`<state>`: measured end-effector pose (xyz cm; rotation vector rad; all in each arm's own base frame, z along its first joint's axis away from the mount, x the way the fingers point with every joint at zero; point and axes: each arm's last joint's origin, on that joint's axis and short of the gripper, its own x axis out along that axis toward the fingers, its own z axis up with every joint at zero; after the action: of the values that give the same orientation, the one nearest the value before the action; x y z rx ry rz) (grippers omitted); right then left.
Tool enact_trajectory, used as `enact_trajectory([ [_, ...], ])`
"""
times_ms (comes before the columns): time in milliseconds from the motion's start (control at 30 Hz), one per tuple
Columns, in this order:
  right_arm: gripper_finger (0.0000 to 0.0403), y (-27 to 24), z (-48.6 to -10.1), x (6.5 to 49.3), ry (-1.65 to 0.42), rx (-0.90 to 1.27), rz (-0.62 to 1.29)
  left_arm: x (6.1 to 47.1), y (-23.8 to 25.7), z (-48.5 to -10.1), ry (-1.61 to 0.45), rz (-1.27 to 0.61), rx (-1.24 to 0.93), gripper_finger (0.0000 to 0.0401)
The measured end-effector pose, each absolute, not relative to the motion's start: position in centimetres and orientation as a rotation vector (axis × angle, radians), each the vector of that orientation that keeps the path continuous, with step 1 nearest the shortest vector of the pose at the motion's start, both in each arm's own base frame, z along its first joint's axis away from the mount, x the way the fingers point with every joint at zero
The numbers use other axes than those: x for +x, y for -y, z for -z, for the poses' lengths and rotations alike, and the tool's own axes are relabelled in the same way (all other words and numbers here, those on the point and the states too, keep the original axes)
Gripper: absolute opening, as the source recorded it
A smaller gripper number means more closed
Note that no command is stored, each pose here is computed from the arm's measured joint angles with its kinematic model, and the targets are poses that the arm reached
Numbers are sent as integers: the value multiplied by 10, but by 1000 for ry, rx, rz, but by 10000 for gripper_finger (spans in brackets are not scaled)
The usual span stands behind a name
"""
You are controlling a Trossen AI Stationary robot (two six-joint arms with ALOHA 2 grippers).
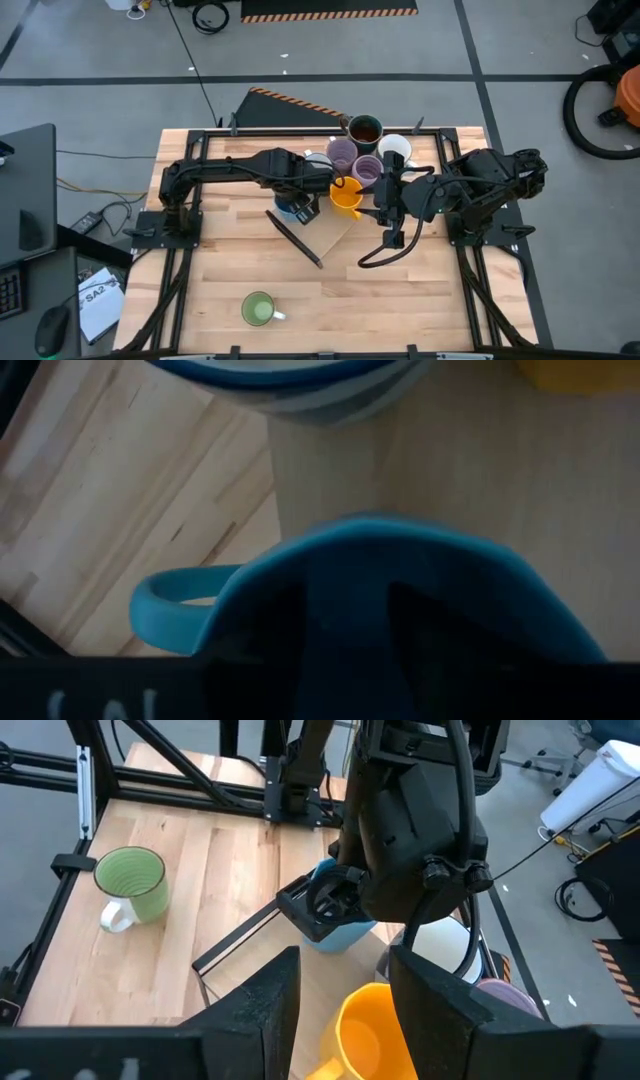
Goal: Place coffee mugs
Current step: Put the blue mug on the shelf, then put the green mug on the shelf
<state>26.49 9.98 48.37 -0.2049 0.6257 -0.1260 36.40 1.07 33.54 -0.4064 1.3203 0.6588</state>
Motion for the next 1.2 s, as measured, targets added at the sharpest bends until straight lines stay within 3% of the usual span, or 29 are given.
enact_trajectory([
  [600,160,-99,-484,265,-620,-193,150,354,-4,-349,-1309,-576,-461,155],
  [967,160,-99,-485,266,-599,-189,173,312,2,-409,-1059,-489,-506,155],
  [1200,160,-97,-488,268,-574,-194,174,292,39,-441,-883,-250,-365,155],
])
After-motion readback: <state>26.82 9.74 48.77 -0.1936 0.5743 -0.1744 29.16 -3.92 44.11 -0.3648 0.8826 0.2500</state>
